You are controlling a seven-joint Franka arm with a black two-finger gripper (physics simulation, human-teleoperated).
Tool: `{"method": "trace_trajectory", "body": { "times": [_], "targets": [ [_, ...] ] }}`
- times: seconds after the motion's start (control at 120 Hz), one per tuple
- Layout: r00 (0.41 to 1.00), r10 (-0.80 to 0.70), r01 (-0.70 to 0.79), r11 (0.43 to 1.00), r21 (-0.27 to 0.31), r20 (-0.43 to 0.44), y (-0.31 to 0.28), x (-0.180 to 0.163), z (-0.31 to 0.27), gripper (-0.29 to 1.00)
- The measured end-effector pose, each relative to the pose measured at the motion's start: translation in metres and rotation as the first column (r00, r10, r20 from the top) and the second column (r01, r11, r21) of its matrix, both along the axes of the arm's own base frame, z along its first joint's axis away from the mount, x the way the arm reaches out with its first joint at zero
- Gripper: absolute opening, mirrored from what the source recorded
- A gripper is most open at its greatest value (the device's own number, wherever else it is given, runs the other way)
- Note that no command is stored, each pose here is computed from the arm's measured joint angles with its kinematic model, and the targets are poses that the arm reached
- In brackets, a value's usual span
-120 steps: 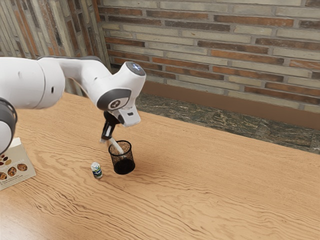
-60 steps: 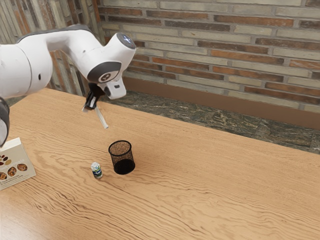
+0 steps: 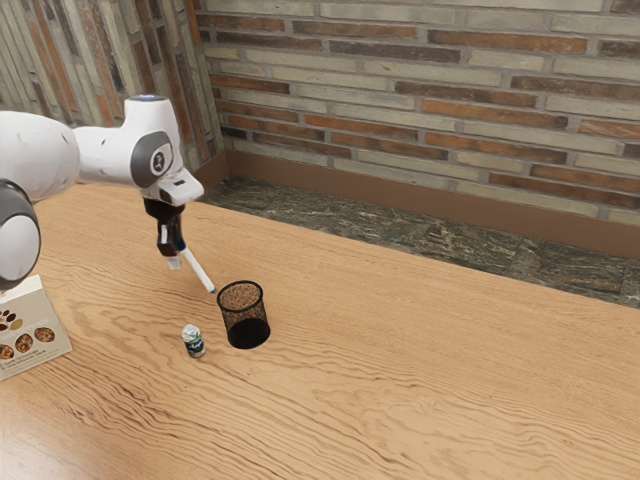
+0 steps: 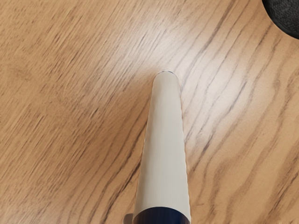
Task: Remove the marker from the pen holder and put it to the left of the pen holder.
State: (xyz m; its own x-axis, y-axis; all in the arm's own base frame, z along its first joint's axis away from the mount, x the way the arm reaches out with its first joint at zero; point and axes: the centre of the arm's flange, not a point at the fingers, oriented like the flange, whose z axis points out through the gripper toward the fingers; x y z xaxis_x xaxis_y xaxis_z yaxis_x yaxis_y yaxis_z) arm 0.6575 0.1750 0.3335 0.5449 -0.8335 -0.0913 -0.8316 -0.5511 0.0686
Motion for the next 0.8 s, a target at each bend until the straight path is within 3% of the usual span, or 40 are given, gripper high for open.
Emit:
{"method": "trace_trajectory", "body": {
  "times": [0.15, 0.367, 0.558, 0.7, 0.75, 0.8],
  "targets": [
    [0.999, -0.052, 0.053, 0.998, -0.045, 0.014, 0.021, 0.005, -0.015, -0.05],
    [0.989, -0.143, 0.144, 0.988, -0.059, 0.031, 0.026, 0.007, -0.014, -0.05],
    [0.98, -0.197, 0.198, 0.978, -0.063, 0.027, 0.031, 0.005, -0.014, 0.34],
    [0.972, -0.232, 0.233, 0.97, -0.063, 0.029, 0.029, 0.005, -0.012, 0.52],
    [0.967, -0.252, 0.254, 0.966, -0.051, 0.049, 0.01, 0.008, 0.01, 0.56],
    [0.959, -0.269, 0.273, 0.961, -0.032, 0.092, -0.028, 0.006, 0.068, 0.59]
  ]
}}
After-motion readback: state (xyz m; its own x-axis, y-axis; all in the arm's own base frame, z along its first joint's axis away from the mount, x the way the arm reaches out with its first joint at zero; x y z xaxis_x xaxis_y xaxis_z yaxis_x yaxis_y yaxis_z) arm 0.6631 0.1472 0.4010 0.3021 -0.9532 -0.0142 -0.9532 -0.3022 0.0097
